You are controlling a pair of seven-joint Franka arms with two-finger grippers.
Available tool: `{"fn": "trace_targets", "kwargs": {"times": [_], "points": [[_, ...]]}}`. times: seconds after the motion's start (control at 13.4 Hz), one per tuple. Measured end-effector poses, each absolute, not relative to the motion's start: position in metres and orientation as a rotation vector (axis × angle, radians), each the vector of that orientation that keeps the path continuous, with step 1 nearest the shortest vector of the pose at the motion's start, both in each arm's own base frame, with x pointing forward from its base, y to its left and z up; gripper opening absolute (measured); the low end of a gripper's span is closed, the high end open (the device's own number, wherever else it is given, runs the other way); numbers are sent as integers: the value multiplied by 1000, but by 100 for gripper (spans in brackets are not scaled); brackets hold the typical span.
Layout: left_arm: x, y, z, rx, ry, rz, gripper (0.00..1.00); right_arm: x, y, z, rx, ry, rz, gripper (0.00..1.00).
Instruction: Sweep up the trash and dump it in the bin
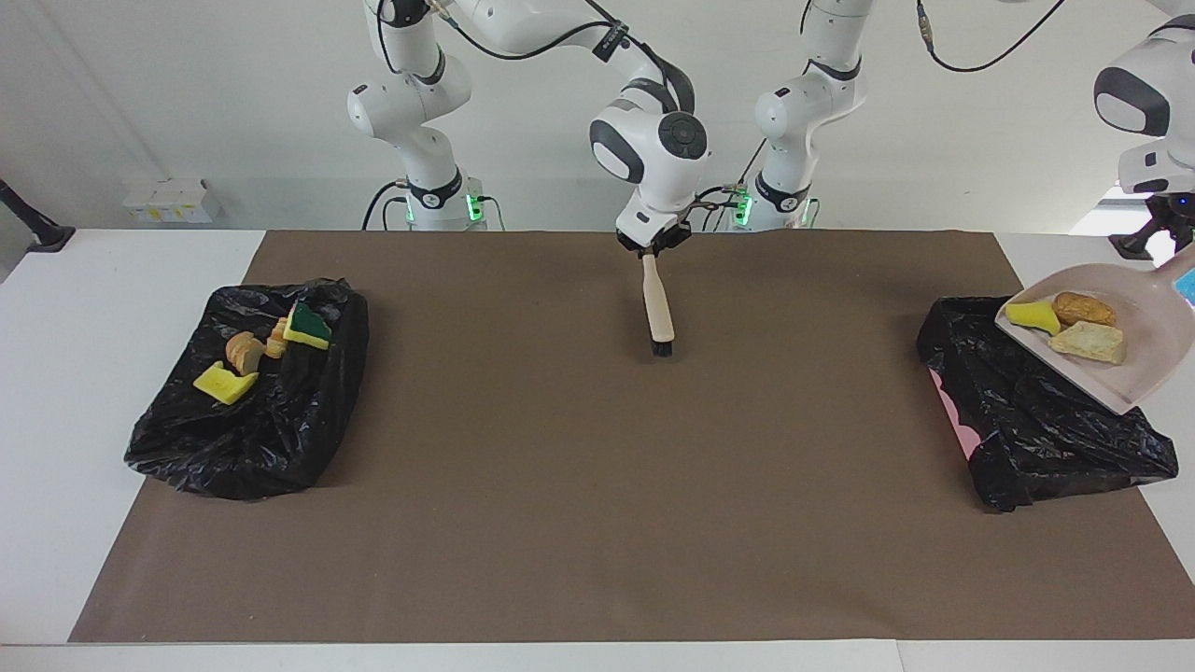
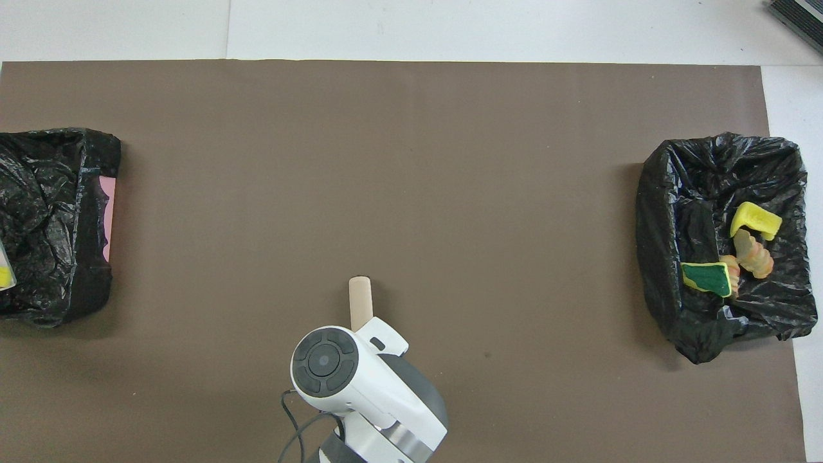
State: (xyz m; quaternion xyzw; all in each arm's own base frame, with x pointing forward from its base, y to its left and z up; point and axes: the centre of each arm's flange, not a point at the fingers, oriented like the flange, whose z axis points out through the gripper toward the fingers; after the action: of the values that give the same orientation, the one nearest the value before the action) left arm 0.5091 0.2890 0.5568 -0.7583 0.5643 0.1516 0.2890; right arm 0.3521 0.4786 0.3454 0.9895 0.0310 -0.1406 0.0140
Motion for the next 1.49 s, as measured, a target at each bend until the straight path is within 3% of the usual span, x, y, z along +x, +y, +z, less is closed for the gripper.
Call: {"fn": "trace_targets", "kwargs": {"times": [0.37, 0.6, 0.67, 0.9, 1.49], "points": [[519, 277, 568, -1807, 1457, 580, 32, 352, 480, 333, 3087, 42, -429, 26], [522, 269, 585, -1726, 1443, 612, 32, 358, 477, 341, 3092, 27, -423, 57], [520, 266, 592, -1720, 1433, 611, 32, 365, 474, 351, 3085, 15, -432, 73], [518, 243, 603, -1756, 1433, 603, 32, 389, 460, 393, 3083, -33, -436, 100], [523, 197, 552, -2330, 1489, 197, 32, 460, 342, 495, 3157, 19, -273, 100]]}}
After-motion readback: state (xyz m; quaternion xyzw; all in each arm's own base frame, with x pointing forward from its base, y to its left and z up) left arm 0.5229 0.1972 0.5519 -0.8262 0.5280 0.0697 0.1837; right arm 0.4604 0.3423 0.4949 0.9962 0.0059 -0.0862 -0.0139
